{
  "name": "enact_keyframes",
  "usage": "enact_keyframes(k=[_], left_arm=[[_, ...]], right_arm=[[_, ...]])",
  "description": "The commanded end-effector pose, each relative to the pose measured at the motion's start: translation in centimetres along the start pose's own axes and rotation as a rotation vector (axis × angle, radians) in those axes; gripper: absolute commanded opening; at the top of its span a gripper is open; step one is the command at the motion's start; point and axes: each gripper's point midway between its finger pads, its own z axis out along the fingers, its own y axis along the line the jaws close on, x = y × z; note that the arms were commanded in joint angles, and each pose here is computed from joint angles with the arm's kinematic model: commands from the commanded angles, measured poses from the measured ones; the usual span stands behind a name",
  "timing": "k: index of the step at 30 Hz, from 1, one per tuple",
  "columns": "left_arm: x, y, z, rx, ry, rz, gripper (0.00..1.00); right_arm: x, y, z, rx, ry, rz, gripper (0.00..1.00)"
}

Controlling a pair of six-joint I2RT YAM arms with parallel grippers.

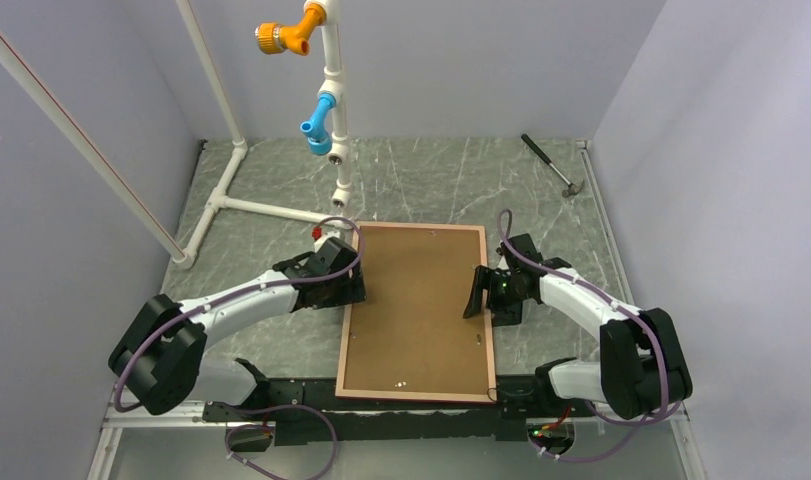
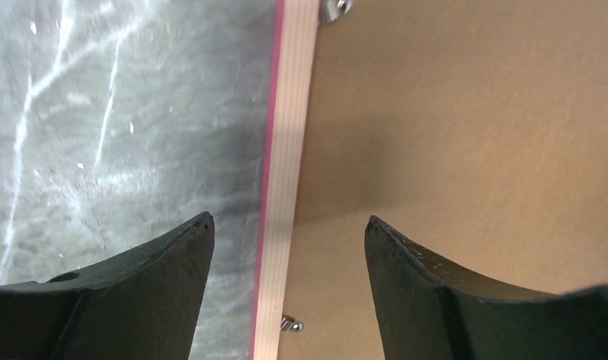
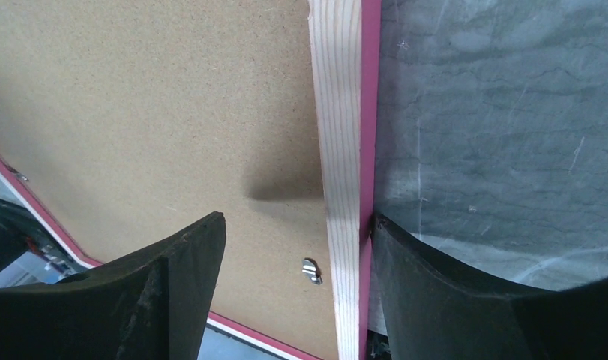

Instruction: Put the photo into the frame

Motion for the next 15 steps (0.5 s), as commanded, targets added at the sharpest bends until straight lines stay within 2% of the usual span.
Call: enact_keyframes(k=[1,8,15], left_arm=[[0.7,-0.8,-0.7,0.082,0.006,-0.060,0.76],[1.5,-0.1,-1.0,0.072,0.022,-0.046,0.77],[2.1,-0.4,-0.7,0.096,0.040,-0.037,0.77]], right_arm=[[-0.5,-0.6,-0.2,0.089,-0.050,-0.010,0.73],[-0.4,-1.0,-1.2,0.197,-0.097,-0.033,0.74],[-4.2,-0.2,-2.0,0.242,-0.199,-0.053,0.81]])
